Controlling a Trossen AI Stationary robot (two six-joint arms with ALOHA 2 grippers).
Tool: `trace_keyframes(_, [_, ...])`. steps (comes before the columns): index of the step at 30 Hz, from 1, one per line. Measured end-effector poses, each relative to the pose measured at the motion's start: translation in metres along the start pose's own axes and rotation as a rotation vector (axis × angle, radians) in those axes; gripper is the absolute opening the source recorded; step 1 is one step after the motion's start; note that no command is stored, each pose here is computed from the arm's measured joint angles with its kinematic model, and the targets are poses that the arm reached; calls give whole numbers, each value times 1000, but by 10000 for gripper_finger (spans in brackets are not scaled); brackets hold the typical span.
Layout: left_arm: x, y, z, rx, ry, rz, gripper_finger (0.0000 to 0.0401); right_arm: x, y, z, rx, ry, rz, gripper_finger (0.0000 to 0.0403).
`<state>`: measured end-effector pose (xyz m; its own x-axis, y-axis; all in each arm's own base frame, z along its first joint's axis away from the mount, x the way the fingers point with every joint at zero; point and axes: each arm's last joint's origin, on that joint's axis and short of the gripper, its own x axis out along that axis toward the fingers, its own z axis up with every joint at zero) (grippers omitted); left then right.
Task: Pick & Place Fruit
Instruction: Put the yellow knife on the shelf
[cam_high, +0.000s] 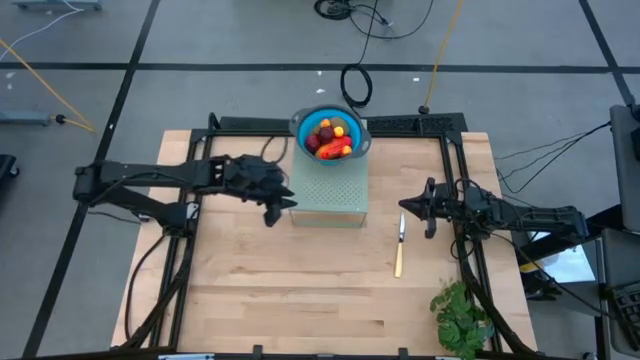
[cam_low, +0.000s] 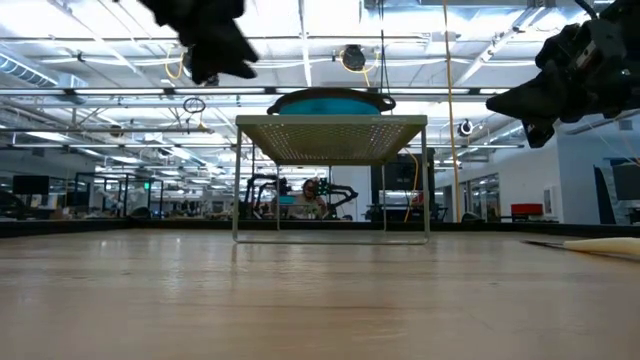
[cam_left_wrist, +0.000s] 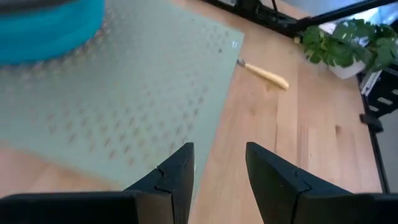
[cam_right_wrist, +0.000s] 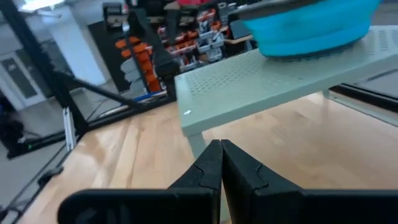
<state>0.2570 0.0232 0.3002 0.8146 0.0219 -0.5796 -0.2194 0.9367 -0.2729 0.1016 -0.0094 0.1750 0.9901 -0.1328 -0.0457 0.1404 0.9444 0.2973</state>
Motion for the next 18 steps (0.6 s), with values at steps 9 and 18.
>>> trace_keyframes(9, [-45,11,-44,15,-86,-20,145,3,-1,-2,160,23,-36,0])
trace_keyframes(18, [-71,21,-82,14,-164,-46,145,7,-2,-5,326,51,-50,0])
